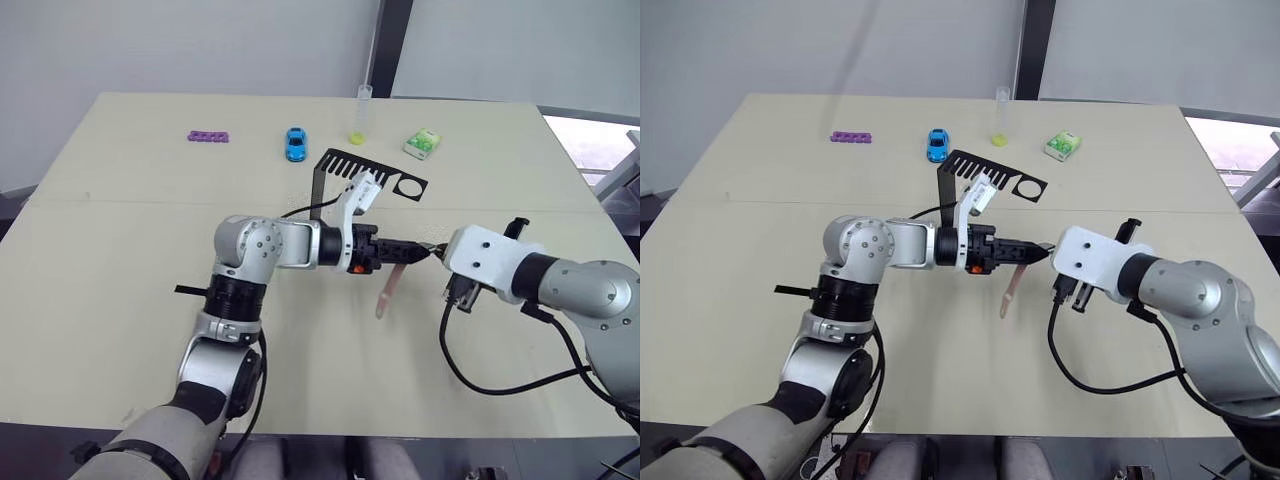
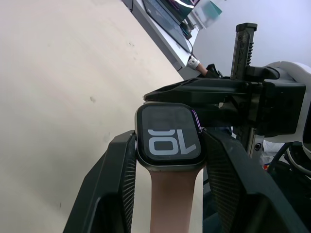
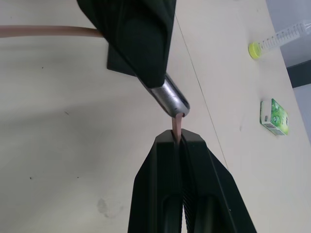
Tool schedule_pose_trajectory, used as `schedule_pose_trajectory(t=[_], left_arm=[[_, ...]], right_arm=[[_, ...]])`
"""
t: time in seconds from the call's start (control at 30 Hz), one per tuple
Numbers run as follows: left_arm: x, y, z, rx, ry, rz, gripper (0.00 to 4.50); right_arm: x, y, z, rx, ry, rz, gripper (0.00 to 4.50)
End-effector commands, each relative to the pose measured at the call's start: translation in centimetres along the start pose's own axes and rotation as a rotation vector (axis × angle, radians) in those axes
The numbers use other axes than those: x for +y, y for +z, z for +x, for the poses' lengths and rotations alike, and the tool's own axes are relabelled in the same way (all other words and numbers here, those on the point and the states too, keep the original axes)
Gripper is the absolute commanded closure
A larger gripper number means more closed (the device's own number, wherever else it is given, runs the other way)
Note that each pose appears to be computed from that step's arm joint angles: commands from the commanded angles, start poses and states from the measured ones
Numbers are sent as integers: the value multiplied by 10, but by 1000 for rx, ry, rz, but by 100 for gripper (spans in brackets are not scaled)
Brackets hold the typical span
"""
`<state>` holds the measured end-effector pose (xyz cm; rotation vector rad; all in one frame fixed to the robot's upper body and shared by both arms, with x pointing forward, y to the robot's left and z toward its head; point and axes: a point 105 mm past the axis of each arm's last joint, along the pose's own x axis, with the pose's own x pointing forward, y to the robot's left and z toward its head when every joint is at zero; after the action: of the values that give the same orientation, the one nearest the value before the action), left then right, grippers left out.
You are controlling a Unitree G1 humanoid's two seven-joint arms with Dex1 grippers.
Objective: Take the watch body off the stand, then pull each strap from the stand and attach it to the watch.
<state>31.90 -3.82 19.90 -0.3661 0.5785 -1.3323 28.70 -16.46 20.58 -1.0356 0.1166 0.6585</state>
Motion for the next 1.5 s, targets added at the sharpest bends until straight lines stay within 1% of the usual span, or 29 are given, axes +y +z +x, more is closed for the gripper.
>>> schedule_pose_trajectory(t=[0.03, 0.37, 0.43, 0.47, 0.5, 0.57, 0.6, 0.63, 0.67, 0.73, 0.83, 0.9, 0.97, 1.1, 1.17, 1.27, 1.4, 1.5], left_arm=[[-5, 3, 4, 1, -13, 25, 291], [-10, 2, 3, 11, -38, 27, 291], [-9, 1, 1, 18, -37, 33, 291], [-8, 0, -1, 23, -36, 41, 291], [-8, 0, -3, 27, -36, 46, 291], [-8, -1, -6, 38, -37, 64, 291], [-8, -3, -9, 51, -39, 88, 291], [-9, -5, -13, 67, -46, 122, 291], [-11, -8, -18, 87, -54, 160, 291], [-12, -13, -25, 114, -66, 216, 291], [-12, -17, -35, 146, -81, 324, 291], [-14, -21, -43, 167, -99, 446, 291], [-14, -24, -50, 185, -109, 584, 291], [-15, -29, -62, 190, -128, 841, 291], [-14, -34, -69, 203, -136, 935, 291], [-13, -38, -74, 190, -133, 1048, 291], [-12, -40, -80, 172, -128, 1281, 291], [-6, -42, -86, 146, -82, 1370, 291]], right_arm=[[-5, 19, -11, -58, -29, -63, 450], [-10, 19, -12, -53, -52, -88, 450], [-11, 23, -15, -78, -43, -86, 450], [-10, 25, -18, -93, -25, -84, 385], [-10, 27, -20, -104, -11, -83, 353], [-11, 29, -25, -123, 1, -81, 259], [-15, 28, -30, -134, 2, -66, 203], [-15, 29, -36, -161, 26, -35, 156], [-15, 26, -43, -180, 55, 32, 99], [-16, 22, -53, -224, 83, 140, 2], [-12, 25, -65, -312, 145, 269, 2], [-8, 31, -72, -392, 200, 366, 2], [-5, 34, -76, -435, 232, 435, 2], [5, 36, -78, -456, 274, 489, 2], [10, 38, -78, -463, 289, 504, 2], [14, 40, -76, -471, 296, 515, 2], [22, 40, -72, -463, 303, 490, 2], [30, 41, -70, -454, 323, 454, 2]])
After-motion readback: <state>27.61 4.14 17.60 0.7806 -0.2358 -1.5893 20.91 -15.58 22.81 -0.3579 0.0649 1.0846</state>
